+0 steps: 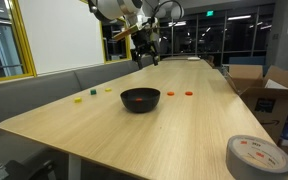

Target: Pick up the yellow, blue and orange objects from the table and put them in the bowl

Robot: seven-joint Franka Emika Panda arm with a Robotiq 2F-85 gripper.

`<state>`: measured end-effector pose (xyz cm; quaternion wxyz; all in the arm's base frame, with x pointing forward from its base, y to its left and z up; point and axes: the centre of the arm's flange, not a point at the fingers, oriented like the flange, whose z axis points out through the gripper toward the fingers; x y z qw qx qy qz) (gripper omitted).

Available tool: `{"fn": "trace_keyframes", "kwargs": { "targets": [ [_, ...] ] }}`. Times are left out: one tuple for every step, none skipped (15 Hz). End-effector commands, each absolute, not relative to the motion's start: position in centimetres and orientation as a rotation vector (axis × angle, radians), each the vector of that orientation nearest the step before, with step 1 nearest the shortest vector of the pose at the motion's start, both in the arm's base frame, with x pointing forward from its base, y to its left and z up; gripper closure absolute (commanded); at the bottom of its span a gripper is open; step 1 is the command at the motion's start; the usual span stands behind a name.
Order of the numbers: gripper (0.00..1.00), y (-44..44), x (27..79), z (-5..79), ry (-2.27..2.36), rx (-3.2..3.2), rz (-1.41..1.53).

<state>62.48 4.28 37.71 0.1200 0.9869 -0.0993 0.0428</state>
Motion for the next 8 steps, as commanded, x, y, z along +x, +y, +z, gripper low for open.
{"fn": "trace_keyframes", "kwargs": {
  "targets": [
    [0.0, 3.0, 66.8, 35.5, -0.2, 2.915, 0.129],
    [0.0, 2.6, 67.5, 34.8, -0.179, 2.926, 0.115],
    [0.0, 2.1, 68.3, 33.9, -0.162, 2.936, 0.095],
    [0.0, 1.7, 68.8, 33.2, -0.139, 2.947, 0.082],
    [0.0, 1.3, 69.5, 32.4, -0.123, 2.963, 0.067],
    [0.0, 1.0, 70.0, 31.7, -0.105, 2.977, 0.056],
    [0.0, 0.8, 70.5, 31.2, -0.09, 2.995, 0.048],
    [0.0, 0.6, 70.9, 30.7, -0.071, 3.012, 0.043]
  ]
}}
